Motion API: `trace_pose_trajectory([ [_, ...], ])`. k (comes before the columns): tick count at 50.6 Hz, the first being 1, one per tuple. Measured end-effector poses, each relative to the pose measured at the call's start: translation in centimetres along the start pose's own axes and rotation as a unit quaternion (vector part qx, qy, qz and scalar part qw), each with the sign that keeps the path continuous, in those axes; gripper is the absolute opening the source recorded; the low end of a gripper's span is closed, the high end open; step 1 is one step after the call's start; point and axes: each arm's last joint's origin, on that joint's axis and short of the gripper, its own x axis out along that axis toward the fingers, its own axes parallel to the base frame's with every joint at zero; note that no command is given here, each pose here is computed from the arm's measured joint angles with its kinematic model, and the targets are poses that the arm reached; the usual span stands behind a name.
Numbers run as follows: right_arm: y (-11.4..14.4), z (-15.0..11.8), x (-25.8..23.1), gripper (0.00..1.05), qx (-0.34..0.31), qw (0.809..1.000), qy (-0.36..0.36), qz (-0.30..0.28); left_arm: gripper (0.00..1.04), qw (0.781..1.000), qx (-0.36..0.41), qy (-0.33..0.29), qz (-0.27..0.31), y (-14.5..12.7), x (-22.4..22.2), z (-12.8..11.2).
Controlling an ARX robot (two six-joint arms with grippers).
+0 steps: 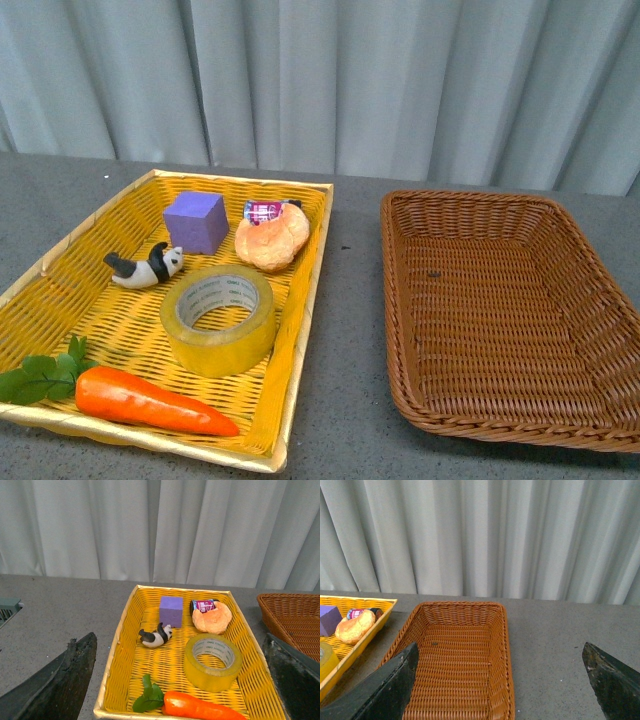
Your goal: Move tape to another basket
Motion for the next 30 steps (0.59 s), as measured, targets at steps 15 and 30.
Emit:
trace_pose_trajectory([
  [15, 0.0, 0.0, 0.0, 0.96, 0.0, 1.0, 0.0, 0.0, 0.98, 1.0, 0.0, 0.0, 0.0, 0.0, 0.0, 0.0],
  [30, 0.0, 0.0, 0.0, 0.96, 0.0, 1.0, 0.0, 0.0, 0.98, 1.0, 0.0, 0.0, 0.0, 0.0, 0.0, 0.0],
])
